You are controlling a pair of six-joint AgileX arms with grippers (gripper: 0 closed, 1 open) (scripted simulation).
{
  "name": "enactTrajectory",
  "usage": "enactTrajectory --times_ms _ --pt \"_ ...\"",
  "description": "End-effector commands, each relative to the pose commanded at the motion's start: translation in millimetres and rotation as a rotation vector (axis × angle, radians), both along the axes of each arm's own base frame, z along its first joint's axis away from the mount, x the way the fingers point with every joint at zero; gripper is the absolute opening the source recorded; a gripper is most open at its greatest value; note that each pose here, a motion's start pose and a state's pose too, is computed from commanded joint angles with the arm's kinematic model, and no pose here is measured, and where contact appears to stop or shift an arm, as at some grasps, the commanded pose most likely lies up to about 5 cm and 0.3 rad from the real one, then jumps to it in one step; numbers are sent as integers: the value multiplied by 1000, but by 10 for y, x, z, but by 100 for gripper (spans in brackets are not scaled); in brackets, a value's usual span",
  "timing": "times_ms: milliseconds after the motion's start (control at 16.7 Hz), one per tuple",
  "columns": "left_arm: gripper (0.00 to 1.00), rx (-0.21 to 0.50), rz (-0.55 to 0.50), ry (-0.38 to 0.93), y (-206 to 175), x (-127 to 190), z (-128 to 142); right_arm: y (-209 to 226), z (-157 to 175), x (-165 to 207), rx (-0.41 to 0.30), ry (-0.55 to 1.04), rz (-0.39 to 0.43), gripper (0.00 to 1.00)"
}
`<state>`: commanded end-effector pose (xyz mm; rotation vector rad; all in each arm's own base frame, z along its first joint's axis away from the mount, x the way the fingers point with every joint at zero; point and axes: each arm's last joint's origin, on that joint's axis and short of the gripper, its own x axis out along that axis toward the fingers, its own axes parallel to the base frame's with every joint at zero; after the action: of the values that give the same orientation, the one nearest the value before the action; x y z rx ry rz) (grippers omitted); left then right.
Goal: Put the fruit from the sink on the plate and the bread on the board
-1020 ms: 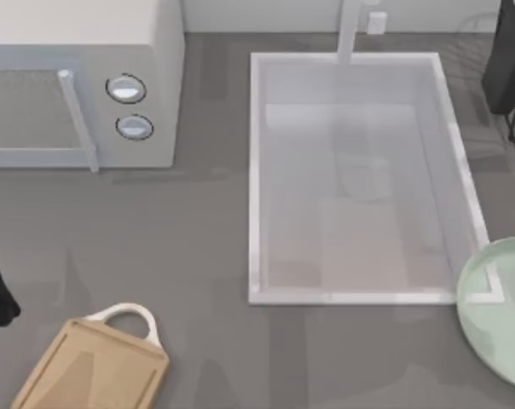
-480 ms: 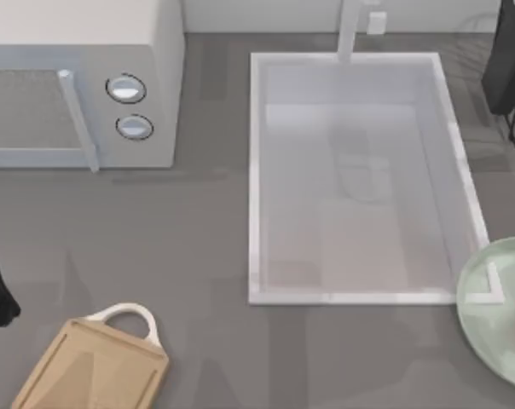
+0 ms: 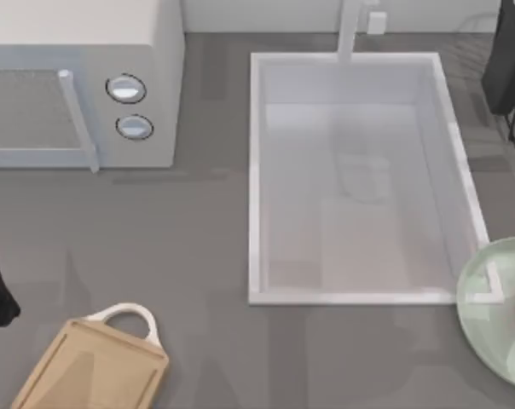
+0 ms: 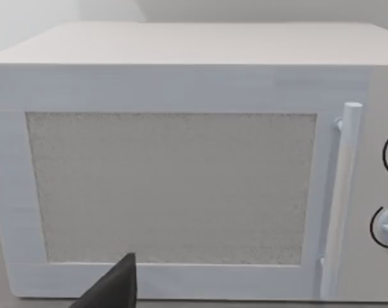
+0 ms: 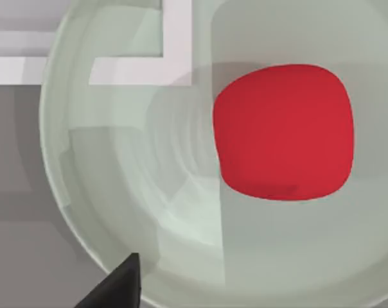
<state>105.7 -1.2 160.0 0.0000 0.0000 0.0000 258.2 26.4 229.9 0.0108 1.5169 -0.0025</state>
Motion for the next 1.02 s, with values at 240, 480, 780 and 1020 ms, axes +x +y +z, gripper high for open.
enactTrajectory --times_ms 240,480,780,1020 --pt "100 0 0 0 0 0 0 -69 54 -322 17 -217 1 100" --pt "100 0 0 0 0 0 0 -155 80 -829 32 -586 2 100" --pt "100 0 0 0 0 0 0 -233 -177 -1369 28 -1107 3 100" --pt "100 0 0 0 0 0 0 -263 -514 -1512 5 -1399 3 100"
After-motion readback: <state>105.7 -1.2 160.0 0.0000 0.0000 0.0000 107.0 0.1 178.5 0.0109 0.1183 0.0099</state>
